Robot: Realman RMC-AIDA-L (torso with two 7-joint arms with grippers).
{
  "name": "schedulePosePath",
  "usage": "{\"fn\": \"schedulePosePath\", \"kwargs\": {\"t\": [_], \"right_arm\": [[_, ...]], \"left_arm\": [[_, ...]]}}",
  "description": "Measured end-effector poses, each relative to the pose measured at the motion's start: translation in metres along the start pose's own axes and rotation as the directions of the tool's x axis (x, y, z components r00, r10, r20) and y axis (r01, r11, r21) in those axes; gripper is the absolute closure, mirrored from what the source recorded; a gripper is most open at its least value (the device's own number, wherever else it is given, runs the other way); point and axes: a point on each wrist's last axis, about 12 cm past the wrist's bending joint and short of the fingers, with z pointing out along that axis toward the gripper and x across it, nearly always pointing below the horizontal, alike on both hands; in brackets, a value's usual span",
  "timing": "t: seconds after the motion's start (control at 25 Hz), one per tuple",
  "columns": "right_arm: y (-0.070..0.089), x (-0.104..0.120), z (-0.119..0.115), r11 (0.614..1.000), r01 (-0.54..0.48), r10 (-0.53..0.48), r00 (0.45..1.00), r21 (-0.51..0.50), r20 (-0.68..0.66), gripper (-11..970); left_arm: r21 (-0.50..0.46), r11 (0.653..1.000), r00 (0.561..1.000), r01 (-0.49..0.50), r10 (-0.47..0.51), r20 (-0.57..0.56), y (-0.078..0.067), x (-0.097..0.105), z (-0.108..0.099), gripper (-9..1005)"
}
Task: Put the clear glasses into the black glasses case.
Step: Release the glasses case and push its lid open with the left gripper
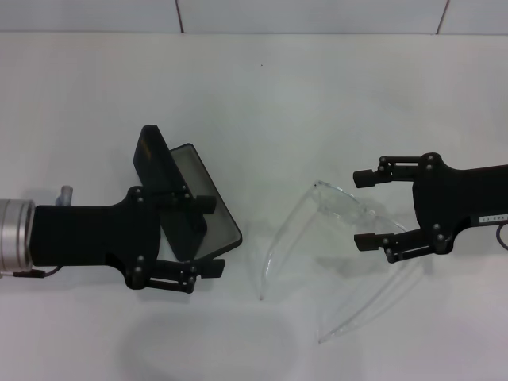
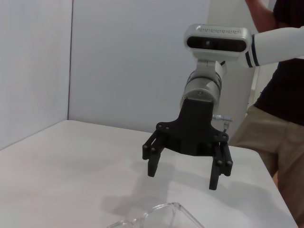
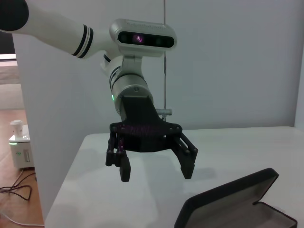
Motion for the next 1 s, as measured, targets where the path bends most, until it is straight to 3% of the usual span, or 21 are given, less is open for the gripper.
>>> {"fn": "schedulePosePath", "kwargs": {"t": [0.44,0.6,0.72,0.84,1.0], "right_arm": [[-0.002,-0.002,0.0,1.0,0.012,-0.012,1.0,0.006,-0.006,127],[-0.002,-0.002,0.0,1.0,0.015,-0.015,1.0,0.006,-0.006,128],[-0.003,-0.003,0.0,1.0,0.018,-0.018,1.0,0.006,-0.007,128],[-0.004,-0.004,0.0,1.0,0.019,-0.019,1.0,0.006,-0.007,127],[-0.004,-0.004,0.0,1.0,0.02,-0.02,1.0,0.009,-0.008,127]], "left_arm": [[-0.004,1.0,1.0,0.022,-0.022,0.006,0.003,-0.003,0.001,116],[-0.051,0.99,0.991,0.133,-0.131,0.039,0.013,-0.014,-0.006,117],[-0.119,0.936,0.943,0.333,-0.328,0.055,0.028,-0.029,-0.014,117],[-0.212,0.833,0.856,0.51,-0.515,0.036,0.042,-0.042,-0.02,117],[-0.327,0.745,0.782,0.582,-0.623,-0.027,0.05,-0.048,-0.021,116]]}}
